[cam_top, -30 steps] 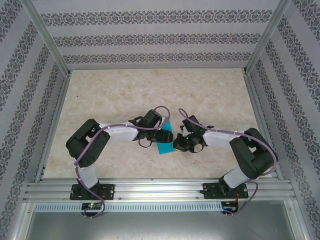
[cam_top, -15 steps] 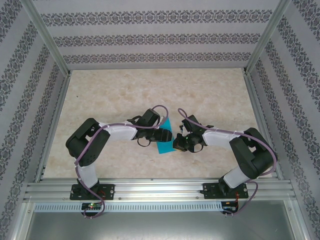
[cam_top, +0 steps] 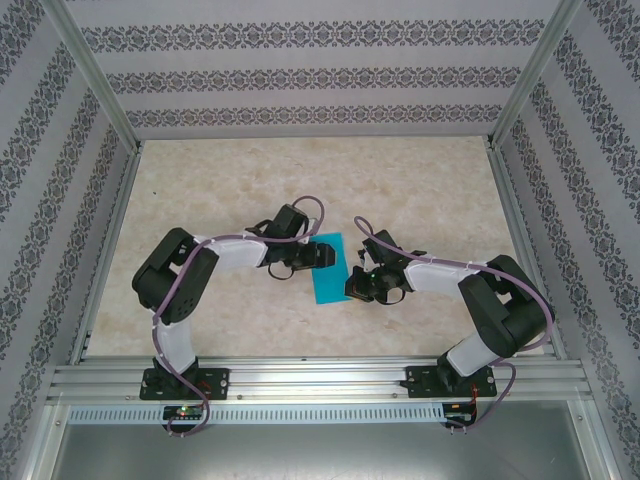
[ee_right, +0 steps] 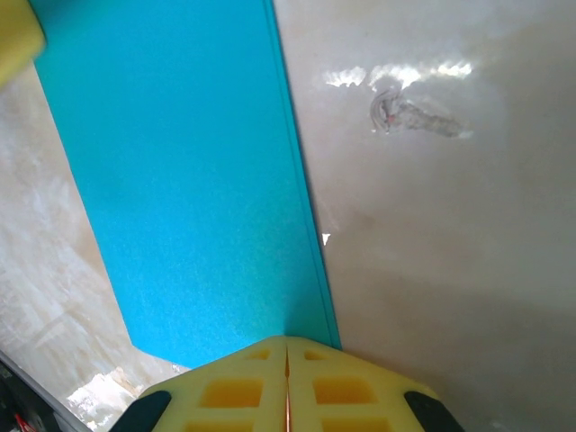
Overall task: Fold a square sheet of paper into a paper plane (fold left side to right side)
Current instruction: First fold the square sheet of paper in half at the center of the table.
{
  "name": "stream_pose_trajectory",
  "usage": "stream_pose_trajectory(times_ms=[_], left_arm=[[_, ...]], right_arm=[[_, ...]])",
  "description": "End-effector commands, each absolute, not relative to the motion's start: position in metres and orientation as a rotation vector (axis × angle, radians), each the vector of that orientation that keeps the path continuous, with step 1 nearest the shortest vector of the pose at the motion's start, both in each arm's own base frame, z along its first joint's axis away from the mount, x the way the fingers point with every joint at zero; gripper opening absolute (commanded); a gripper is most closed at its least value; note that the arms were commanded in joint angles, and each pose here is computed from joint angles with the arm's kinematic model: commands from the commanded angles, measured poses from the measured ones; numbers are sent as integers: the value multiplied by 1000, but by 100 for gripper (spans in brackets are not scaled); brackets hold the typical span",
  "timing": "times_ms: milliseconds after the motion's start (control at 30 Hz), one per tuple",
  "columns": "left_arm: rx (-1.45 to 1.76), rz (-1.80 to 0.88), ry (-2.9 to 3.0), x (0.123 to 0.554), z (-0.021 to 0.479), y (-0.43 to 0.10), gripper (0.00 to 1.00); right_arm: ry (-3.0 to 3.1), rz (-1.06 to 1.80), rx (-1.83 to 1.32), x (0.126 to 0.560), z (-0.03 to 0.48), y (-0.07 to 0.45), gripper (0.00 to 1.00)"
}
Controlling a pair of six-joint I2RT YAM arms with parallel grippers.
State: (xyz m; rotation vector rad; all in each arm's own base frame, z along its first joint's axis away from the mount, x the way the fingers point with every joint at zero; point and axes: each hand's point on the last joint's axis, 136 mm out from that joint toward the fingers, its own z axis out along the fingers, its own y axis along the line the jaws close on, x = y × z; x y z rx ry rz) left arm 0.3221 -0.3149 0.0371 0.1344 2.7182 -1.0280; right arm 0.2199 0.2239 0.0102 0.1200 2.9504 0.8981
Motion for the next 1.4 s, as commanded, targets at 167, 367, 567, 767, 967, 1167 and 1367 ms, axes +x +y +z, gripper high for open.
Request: stream_pose_trajectory(times_ms=[167, 367, 567, 767, 967, 1167, 1367], left_arm=[[-7, -840, 2689, 389, 20, -273, 66], [18, -862, 2642, 390, 43, -270, 65], [72, -955, 2576, 360, 73, -273, 63], [178, -1079, 2600, 328, 70, -308, 60], [200, -1092, 2618, 338, 55, -329, 58], [218, -999, 2658, 351, 40, -329, 58], [198, -907, 2690, 359, 27, -320, 57]], right_arm=[[3076, 680, 149, 196, -14, 195, 8], [3067, 684, 151, 200, -12, 197, 8], [3065, 680, 147, 201, -13, 197, 8], [3073, 676, 149, 200, -15, 196, 8], [3067, 674, 139, 201, -12, 197, 8], [3066, 672, 149, 201, -12, 196, 8], [3069, 664, 148, 200, -12, 195, 8]])
